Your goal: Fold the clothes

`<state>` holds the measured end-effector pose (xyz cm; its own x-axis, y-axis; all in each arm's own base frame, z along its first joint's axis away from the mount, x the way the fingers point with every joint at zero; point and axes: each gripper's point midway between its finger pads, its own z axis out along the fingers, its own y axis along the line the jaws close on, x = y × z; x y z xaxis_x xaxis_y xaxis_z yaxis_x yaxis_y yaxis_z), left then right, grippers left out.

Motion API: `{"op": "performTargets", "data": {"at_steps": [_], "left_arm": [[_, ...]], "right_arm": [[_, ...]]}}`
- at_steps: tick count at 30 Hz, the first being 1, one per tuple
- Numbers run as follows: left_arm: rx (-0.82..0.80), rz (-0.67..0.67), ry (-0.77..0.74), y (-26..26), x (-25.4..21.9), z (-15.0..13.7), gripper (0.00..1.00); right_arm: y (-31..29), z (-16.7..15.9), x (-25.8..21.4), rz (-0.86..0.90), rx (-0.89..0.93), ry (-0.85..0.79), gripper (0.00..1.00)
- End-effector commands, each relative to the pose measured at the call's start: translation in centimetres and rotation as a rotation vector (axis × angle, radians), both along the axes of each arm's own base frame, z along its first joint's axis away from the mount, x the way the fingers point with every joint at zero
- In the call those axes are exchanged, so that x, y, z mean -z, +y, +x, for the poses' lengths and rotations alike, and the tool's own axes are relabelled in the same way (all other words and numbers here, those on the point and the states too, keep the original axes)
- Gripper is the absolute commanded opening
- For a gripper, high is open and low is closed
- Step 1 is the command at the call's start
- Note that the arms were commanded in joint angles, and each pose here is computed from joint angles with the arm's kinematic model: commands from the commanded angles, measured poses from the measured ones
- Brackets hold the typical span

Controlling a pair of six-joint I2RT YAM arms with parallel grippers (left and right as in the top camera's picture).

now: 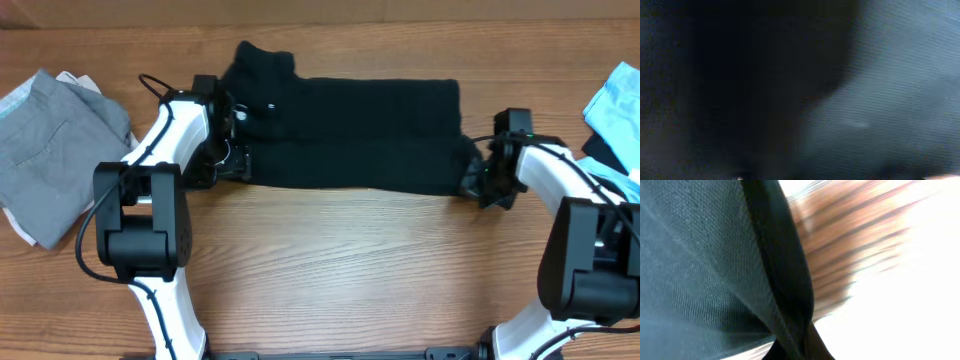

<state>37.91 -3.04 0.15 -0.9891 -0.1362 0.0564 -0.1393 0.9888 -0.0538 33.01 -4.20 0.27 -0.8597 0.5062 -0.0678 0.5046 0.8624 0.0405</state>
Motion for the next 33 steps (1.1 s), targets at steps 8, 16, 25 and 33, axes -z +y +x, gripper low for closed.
{"op": "performTargets", "data": {"at_steps": [8, 16, 25, 33], "left_arm": [[-0.054, 0.012, 0.198, 0.1, 3.1, -6.1, 0.64], [-0.050, 0.016, 0.276, 0.2, 1.5, -8.3, 0.56], [-0.097, 0.018, -0.065, 0.5, -5.0, -3.3, 0.96], [-0.104, 0.062, -0.052, 1.2, -3.8, -3.4, 0.68]], "right_arm": [[-6.4, 0.1, -0.9, -0.196, 0.123, 0.009, 0.04], [-6.6, -0.4, -0.9, -0.200, 0.126, 0.028, 0.04], [-7.3, -0.8, -1.0, -0.244, 0.148, 0.043, 0.04], [-7.0, -0.7, -1.0, -0.229, 0.147, 0.040, 0.04]]}}
